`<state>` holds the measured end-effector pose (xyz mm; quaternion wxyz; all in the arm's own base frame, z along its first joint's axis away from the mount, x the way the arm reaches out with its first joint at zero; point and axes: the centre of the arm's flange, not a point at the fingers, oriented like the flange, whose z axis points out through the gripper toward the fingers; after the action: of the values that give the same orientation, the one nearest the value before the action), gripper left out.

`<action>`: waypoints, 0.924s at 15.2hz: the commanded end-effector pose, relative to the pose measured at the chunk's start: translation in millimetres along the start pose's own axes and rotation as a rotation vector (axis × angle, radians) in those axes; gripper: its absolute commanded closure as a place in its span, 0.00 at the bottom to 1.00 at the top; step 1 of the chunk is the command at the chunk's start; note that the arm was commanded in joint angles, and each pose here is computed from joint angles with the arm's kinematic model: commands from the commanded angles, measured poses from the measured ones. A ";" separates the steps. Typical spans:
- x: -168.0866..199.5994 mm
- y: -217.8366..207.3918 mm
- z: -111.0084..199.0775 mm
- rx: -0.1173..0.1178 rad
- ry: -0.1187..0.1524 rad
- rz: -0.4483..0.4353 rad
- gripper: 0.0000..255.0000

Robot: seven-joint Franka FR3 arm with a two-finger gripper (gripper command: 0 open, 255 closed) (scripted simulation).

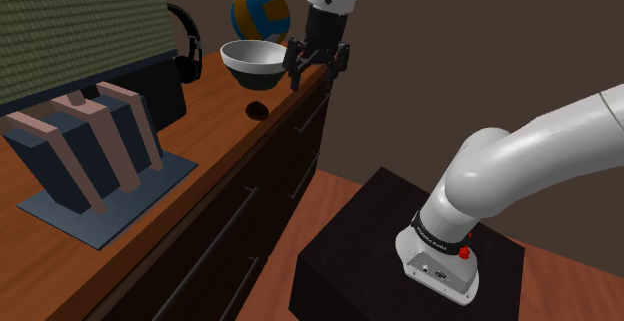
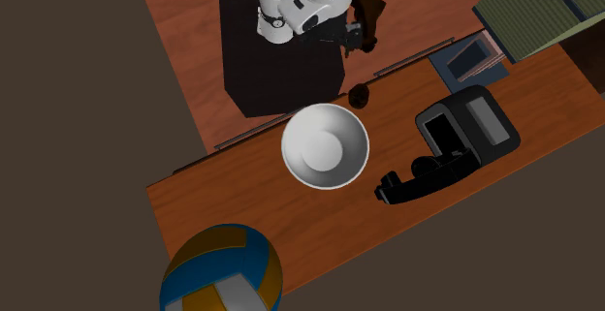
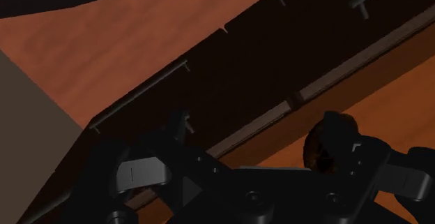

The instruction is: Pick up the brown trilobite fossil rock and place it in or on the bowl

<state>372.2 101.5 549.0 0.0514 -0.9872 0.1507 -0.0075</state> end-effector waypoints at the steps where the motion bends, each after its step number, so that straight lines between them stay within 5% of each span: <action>1: 10.8 -15.2 7.1 0.040 -0.003 0.077 0.00; 9: 65.2 -78.1 25.1 0.192 -0.011 0.359 0.00; 14: 65.8 -83.1 51.0 0.192 -0.011 0.359 0.00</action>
<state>460.8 163.3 512.5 0.1461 -0.9353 0.3221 -0.0073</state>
